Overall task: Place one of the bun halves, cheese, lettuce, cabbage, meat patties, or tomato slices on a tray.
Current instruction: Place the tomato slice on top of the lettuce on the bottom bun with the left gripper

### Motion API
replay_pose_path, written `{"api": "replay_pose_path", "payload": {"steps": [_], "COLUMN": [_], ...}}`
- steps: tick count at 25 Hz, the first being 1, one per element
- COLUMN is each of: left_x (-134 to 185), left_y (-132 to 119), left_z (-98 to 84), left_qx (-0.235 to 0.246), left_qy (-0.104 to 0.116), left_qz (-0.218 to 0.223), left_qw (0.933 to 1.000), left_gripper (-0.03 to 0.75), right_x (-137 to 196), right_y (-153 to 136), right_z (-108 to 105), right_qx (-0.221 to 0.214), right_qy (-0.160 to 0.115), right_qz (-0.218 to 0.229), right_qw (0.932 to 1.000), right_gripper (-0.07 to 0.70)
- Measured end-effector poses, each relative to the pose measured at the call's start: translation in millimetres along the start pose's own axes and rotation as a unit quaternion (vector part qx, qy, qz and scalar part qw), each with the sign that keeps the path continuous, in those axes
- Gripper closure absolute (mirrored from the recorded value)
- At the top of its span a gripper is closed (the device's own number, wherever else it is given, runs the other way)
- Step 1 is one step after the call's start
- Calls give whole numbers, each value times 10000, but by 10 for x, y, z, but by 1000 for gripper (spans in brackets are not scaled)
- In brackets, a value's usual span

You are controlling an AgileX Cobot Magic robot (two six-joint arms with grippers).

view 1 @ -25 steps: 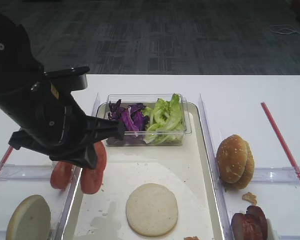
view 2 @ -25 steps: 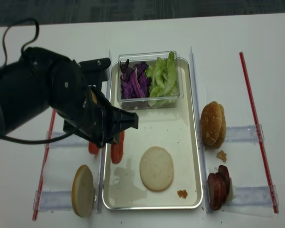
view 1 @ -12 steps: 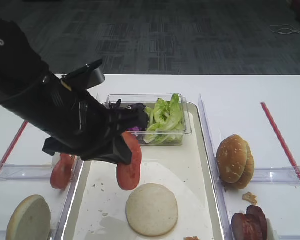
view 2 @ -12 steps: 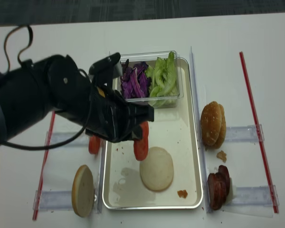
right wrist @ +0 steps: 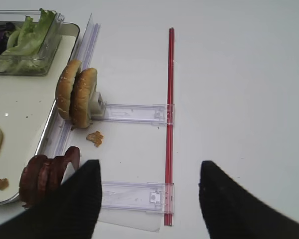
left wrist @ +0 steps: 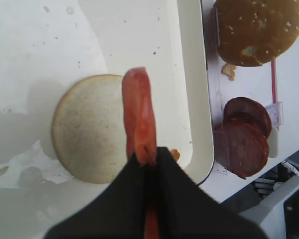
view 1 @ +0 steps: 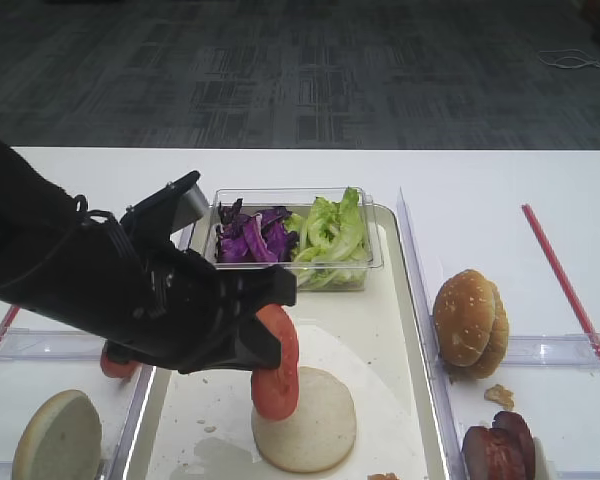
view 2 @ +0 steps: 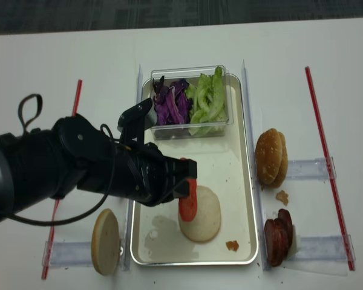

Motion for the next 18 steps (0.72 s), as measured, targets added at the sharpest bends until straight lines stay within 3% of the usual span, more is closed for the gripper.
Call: {"api": "replay_pose_path", "payload": {"steps": [5,10,18], "left_x": [-7,29,64], "left_y": [-63,-246,-368], "left_z": [-80,21,-1], "left_qx": [385,326,550], "left_qy": [-89,142,40], "left_qz": [-97,111,253], "left_qw": [9992,9993,9982], "left_gripper": [715,715,715], "right_x": [0,0,0], "right_y": [0,0,0], "right_z": [0,0,0], "right_qx": [0,0,0], "right_qy": [0,0,0], "right_qz": [0,0,0], "right_qw": [10000,10000,10000], "right_gripper": [155,155,155]}}
Point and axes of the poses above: a point on each arm's last joint axis where the gripper is mounted, y pointing back along that axis away from the gripper, z along the wrist's bending axis when the last joint is at zero, x = y × z, the point moved 10 cm from there along -y, pointing out along that axis toward the gripper, and after that the axes turned 6 degrees about y, right-handed, at the moved point
